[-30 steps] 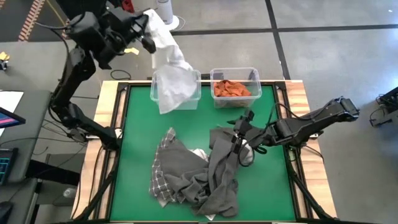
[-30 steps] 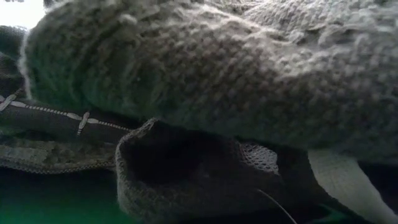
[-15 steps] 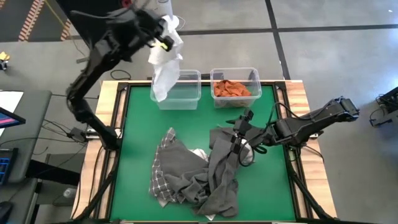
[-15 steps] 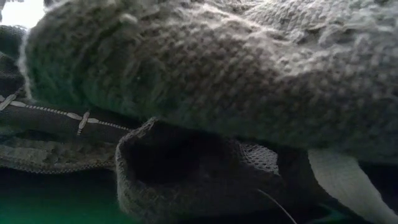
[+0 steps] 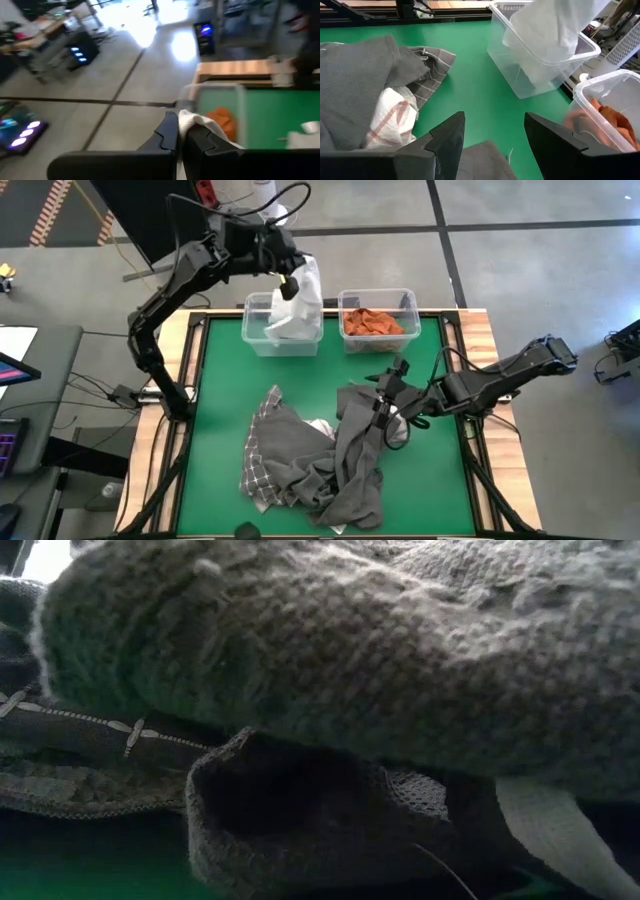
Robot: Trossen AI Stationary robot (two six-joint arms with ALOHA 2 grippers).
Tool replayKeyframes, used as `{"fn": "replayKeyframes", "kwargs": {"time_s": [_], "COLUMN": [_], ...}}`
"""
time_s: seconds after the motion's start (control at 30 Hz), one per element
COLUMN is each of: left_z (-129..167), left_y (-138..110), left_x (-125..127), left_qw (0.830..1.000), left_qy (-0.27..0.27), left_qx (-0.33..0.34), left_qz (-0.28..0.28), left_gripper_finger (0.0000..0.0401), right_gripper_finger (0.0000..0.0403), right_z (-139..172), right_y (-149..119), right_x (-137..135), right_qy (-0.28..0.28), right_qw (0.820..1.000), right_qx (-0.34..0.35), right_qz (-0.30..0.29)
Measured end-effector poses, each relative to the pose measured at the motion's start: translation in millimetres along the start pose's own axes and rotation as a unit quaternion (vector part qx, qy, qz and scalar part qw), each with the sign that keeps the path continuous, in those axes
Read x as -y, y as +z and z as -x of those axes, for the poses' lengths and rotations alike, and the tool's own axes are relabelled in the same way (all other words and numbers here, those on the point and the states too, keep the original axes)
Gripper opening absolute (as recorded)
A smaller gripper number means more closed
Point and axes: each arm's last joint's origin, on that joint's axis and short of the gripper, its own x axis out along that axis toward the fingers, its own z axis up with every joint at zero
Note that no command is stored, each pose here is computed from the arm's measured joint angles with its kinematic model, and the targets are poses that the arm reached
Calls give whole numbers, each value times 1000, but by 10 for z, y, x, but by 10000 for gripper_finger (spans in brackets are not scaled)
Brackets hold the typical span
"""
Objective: Sort towels by color in basket
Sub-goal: Put the white microfiber towel into the left transparent bin
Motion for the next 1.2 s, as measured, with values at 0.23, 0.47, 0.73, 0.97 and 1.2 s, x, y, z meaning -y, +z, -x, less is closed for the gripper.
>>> {"fn": "replayKeyframes", "kwargs": {"time_s": [0.23, 0.47, 0.73, 0.97, 1.2], "left_z": [22, -9, -295, -475, -589], "left_y": [-151, -592, -1111, -1341, -1680], "left_x": [52, 49, 188, 289, 265], "left_qw": [996, 963, 928, 920, 904], "left_qy": [-10, 4, 0, 9, 60], "left_qx": [-86, -266, -372, -390, -424], "left_qz": [8, 43, 33, -27, 5], "left_gripper_finger": [0, 0, 0, 0, 0], "right_gripper_finger": [249, 249, 249, 249, 249], "right_z": [74, 116, 112, 80, 49], "right_y": [-26, -35, -22, 10, 26], "right_x": [-90, -131, -130, -99, -62], "right_qy": [21, 18, 19, 12, 3], "right_qw": [1000, 1000, 1000, 1000, 1000], "right_qx": [2, 9, 14, 22, 23], "right_qz": [-6, -3, -8, 2, 0]}}
